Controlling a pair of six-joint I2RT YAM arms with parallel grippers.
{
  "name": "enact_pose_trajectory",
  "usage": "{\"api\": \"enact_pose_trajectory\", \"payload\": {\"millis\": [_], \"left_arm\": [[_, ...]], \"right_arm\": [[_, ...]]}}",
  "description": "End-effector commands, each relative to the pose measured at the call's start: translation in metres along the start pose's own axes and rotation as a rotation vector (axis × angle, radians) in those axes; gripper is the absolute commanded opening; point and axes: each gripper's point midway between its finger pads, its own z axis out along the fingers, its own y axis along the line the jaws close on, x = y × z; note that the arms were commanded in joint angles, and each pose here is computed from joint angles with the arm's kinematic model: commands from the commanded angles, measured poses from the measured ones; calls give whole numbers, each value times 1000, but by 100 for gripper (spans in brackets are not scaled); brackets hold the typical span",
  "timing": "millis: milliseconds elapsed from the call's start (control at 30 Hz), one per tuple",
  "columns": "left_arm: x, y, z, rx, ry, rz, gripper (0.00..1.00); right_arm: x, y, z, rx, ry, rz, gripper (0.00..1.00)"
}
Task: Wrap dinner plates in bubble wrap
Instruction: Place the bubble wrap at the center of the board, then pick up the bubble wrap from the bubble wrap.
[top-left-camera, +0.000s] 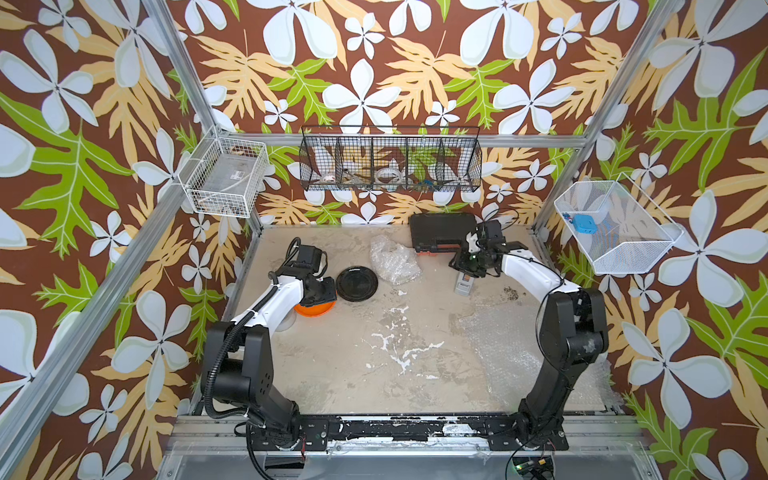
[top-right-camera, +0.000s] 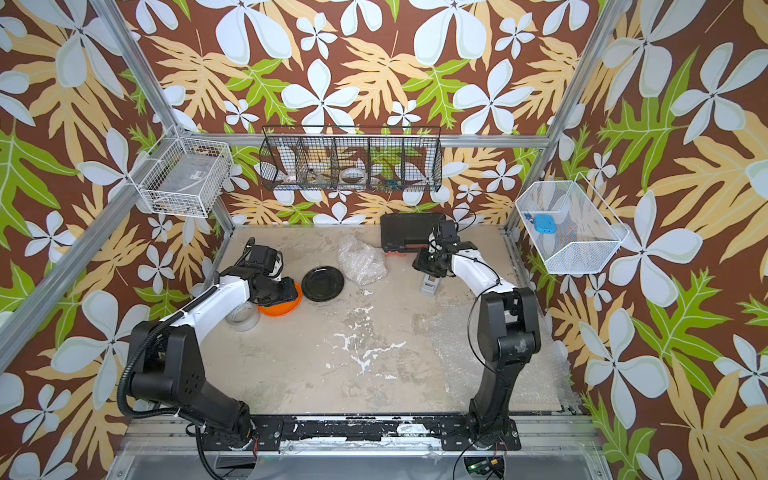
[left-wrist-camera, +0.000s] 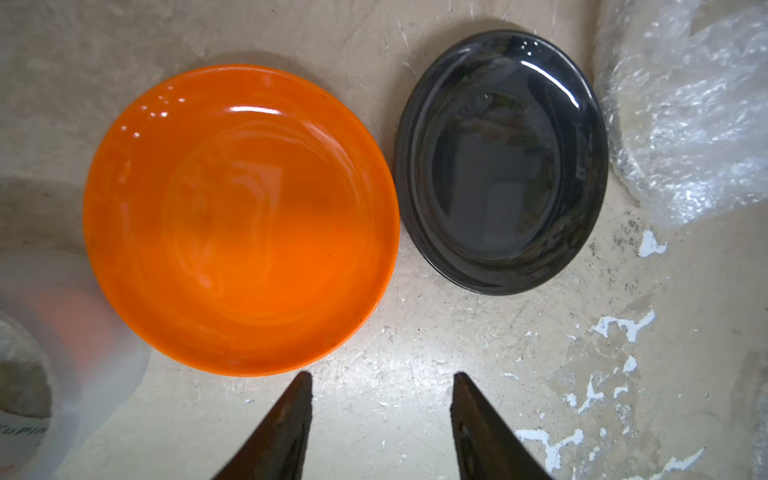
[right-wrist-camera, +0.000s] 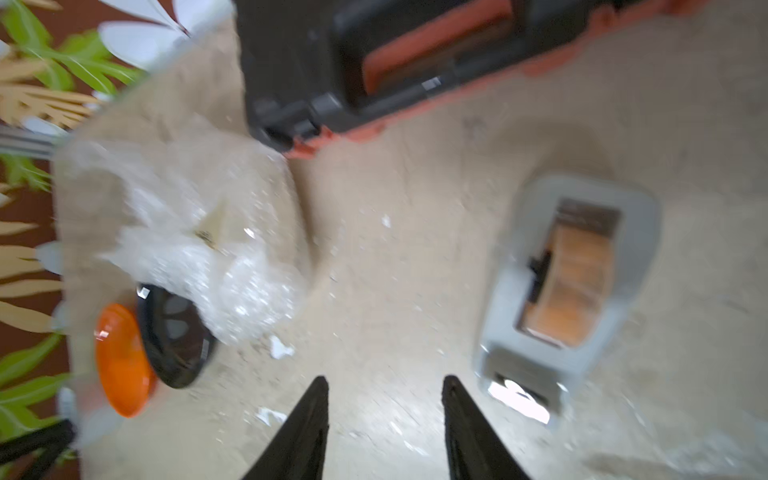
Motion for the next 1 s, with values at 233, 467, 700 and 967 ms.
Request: {"api": "enact_pose_trajectory", "payload": {"millis": [233, 467, 700, 967], "left_arm": [[33, -18, 1, 114, 42, -6, 55], [58, -22, 0, 145, 63, -20, 55], [58, -29, -10, 160, 49, -15, 54], [53, -65, -19, 214, 48, 36, 54]], "right_arm": [[115, -88, 4, 276, 218, -133, 60], [134, -106, 23, 311, 253, -118, 40], [105, -104, -17, 376, 123, -120, 4], [71, -93, -78, 432, -16, -130, 2]]}}
